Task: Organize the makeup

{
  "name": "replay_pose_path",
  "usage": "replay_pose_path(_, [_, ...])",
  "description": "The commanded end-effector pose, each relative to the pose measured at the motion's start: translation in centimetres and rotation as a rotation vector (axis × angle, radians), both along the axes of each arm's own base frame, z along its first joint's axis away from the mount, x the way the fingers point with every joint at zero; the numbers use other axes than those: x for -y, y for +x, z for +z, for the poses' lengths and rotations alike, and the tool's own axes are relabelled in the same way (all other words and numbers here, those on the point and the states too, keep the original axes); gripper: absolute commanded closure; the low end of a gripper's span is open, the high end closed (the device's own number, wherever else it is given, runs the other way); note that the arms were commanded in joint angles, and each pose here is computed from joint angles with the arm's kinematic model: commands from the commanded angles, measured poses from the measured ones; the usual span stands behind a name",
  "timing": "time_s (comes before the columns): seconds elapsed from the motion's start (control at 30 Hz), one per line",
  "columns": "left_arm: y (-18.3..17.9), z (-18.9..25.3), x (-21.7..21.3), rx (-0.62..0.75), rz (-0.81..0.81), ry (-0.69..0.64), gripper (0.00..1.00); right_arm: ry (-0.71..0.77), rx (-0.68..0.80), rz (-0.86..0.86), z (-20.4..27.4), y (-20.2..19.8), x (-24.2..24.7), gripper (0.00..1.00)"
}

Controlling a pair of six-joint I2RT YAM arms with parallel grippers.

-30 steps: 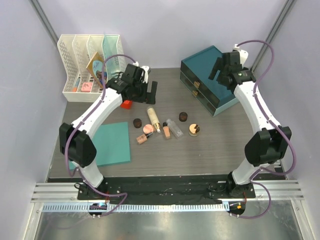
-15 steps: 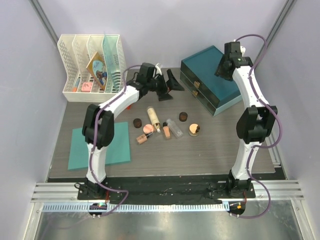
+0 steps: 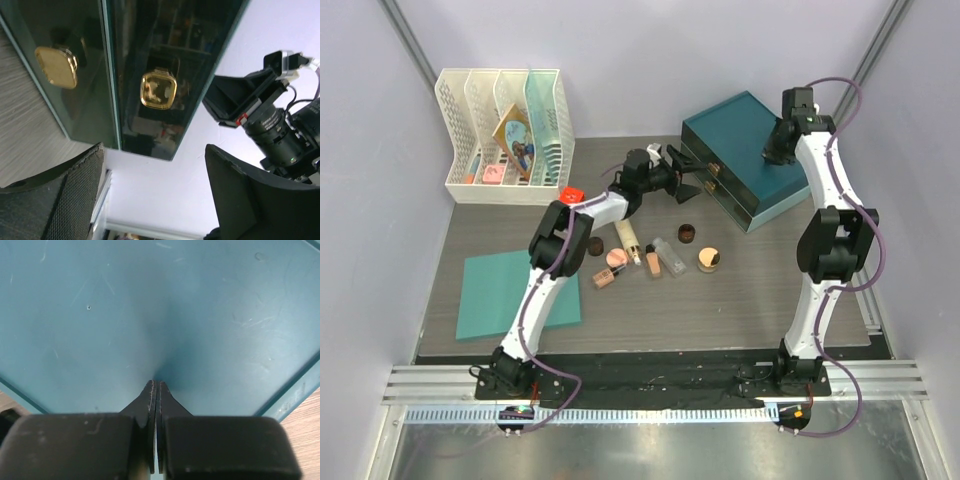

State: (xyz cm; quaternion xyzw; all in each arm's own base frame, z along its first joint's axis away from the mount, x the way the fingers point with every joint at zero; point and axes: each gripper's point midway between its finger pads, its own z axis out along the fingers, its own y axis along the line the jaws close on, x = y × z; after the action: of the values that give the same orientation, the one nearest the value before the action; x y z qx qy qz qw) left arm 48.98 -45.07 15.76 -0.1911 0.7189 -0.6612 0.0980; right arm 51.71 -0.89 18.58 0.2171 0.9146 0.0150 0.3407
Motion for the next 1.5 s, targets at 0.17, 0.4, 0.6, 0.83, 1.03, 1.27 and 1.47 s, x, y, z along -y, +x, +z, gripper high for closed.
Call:
replay_pose_path(0.17, [1.9,5.0,2.3,0.093,0.059,-0.128,0.30,0.049,-0.019,0.031,-0.5,0.1,-0.4,0.99])
replay_pose_path(0.4, [2.5,3.6,2.6,0.083,0.063,-0.121,0.43,0.080,-0.053,0.041,-1.9,-0.4,-0.6,0.99])
replay_pose_path(0.6, [2.2,2.2,2.4,0.091,0.063,-0.059,0.44,0.075,-0.066,0.048,-2.3,-0.7,-0.6,0.99])
replay_pose_path(0.83, [2.3,1.1,2.8,0.109,0.076,0.006,0.41,0.111,-0.068,0.073,-2.3,-0.7,-1.2,0.99])
replay_pose_path(1.03, [2.7,-0.1,2.7,0.100,0.100,0.022,0.41,0.122,-0.076,0.075,-2.7,-0.8,-1.3,0.99])
replay_pose_path(1.27, [3.0,-0.7,3.0,0.101,0.094,0.034,0.42,0.126,-0.082,0.076,-2.9,-0.9,-1.1,0.99])
replay_pose_path(1.47, [3.4,-0.5,3.3,0.115,0.092,0.070,0.44,0.138,-0.088,0.080,-3.2,-0.9,-1.4,0.99])
